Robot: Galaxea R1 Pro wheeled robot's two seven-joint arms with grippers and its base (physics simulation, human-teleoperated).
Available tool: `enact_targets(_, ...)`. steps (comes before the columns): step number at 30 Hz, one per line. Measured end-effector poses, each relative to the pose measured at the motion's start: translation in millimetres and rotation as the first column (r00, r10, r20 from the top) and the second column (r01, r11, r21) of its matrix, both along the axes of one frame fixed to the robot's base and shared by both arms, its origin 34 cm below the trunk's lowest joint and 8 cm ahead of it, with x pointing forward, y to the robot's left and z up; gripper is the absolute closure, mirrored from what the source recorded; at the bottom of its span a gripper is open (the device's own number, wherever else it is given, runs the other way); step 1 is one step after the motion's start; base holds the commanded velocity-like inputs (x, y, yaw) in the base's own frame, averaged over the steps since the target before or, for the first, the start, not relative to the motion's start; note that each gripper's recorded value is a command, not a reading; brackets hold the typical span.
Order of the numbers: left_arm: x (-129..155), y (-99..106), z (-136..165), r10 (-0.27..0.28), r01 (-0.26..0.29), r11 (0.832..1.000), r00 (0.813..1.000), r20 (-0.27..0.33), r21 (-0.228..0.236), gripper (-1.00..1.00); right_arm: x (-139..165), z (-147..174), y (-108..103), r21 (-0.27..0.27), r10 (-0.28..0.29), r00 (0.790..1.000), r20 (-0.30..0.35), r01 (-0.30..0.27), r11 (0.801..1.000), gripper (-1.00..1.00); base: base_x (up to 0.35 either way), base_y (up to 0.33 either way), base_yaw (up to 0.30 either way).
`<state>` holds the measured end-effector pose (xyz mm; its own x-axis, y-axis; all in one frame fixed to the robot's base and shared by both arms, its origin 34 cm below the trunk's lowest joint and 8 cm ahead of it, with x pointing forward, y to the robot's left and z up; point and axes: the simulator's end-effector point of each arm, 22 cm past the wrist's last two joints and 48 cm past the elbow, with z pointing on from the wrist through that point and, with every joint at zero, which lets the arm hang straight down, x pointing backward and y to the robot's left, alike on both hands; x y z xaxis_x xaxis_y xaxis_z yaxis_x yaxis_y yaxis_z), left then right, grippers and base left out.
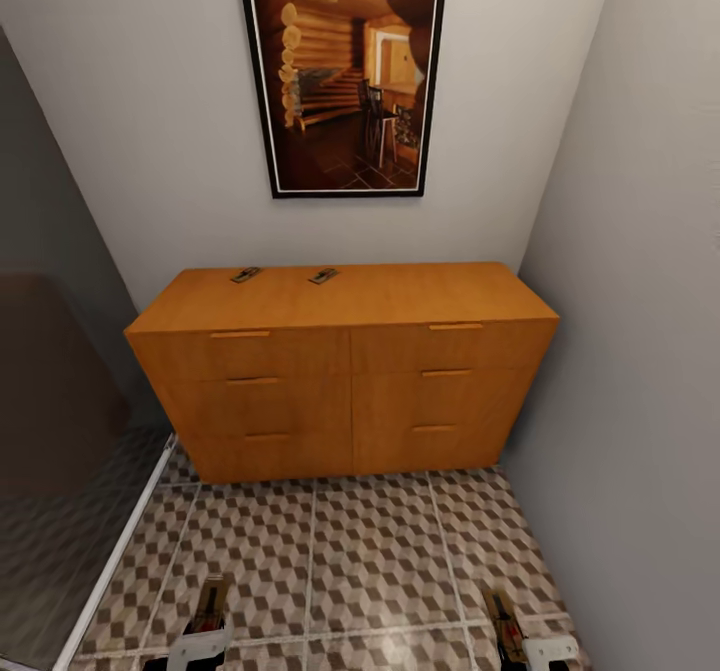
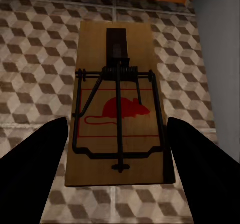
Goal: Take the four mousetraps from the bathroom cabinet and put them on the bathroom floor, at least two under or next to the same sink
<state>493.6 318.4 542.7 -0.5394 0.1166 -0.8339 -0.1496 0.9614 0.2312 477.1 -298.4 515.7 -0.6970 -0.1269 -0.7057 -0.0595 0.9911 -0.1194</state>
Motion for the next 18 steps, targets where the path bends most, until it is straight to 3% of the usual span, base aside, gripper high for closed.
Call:
enact_targets(8,0.1,0.1,0.0,0.0,0.0,1.0,1.0,0.0,0.0,1.0,0.1,0.1,-0.6,-0.001,-0.002,1.0,0.0,0.002,1.0,1.0,-0.319,0.0,0.003)
enact_targets(18,-0.2,0.2,0.3,0.0,0.0,1.0,1.0,0.0,0.0,1.0,-0.6,0.0,-1.2,-0.003,-0.008,1.0,-0.001,0.008,1.0,1.0,-0.04,0.0,0.22)
